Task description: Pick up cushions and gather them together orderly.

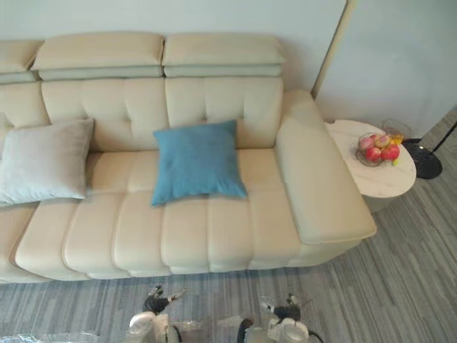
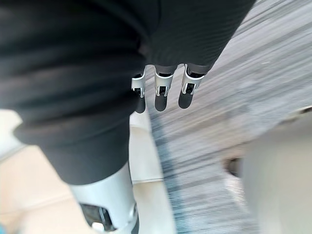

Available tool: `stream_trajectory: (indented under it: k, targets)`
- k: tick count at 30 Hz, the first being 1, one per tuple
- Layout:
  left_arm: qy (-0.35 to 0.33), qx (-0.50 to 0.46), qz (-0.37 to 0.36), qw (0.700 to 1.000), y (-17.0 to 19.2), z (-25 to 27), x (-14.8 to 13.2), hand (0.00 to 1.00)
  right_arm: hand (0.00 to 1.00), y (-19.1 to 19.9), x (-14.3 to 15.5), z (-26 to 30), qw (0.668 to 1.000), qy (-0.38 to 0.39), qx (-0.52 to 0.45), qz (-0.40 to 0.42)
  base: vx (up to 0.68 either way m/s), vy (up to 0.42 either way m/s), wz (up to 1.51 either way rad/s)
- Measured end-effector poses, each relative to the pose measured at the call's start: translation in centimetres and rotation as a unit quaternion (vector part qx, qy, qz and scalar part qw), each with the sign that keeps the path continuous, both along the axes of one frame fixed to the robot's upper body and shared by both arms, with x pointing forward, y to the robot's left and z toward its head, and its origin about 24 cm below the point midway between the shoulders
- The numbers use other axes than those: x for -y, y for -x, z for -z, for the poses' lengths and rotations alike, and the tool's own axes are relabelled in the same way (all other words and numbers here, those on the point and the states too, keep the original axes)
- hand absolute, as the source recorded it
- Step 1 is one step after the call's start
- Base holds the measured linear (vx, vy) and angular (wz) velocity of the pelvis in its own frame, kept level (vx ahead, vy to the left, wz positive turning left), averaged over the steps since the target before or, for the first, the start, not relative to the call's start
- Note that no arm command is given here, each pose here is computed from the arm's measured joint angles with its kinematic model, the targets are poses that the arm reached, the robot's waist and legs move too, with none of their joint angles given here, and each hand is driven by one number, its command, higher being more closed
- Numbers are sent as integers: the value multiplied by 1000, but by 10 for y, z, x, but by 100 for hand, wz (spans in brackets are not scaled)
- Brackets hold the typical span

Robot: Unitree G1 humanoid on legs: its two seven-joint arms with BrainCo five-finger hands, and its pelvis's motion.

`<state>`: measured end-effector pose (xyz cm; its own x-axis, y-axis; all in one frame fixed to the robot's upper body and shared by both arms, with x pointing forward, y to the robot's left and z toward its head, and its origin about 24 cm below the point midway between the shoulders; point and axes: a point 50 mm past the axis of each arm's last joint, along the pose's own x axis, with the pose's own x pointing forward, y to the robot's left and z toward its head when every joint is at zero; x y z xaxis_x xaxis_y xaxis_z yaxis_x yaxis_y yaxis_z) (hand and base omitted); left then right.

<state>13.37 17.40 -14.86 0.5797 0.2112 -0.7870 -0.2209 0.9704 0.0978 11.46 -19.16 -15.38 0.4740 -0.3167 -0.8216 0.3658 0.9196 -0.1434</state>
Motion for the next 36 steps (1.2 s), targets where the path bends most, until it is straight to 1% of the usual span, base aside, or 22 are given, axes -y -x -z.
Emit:
stream_trajectory:
  k: [3, 7, 13, 14, 25, 31, 36]
  targets:
    - [-22, -21, 10, 1000, 11, 3, -14, 0, 0, 12, 3, 4, 1000, -2, -20, 9, -6, 182, -7]
    - [-29, -35, 17, 999, 18, 6, -18, 0, 0, 23, 8, 8, 999, -5, -42, 26, 25, 108, 3]
    - [-26, -58, 19, 998, 31, 10, -22, 0, 0, 26, 11, 9, 998, -10, -48, 36, 65, 25, 2]
    - [-27, -69, 19, 997, 38, 12, -25, 0, 0, 27, 22, 9, 998, -2, -57, 32, 0, 0, 0]
    - [-26, -68, 21, 997, 37, 12, -25, 0, 0, 28, 22, 9, 998, -1, -58, 35, 0, 0, 2]
    - [-31, -67, 40, 997, 34, 11, -22, 0, 0, 30, 25, 9, 996, -6, -59, 60, 8, -4, -9]
    - [-35, -68, 50, 996, 32, 11, -22, 0, 0, 27, 27, 8, 997, -3, -53, 59, 51, -29, -33]
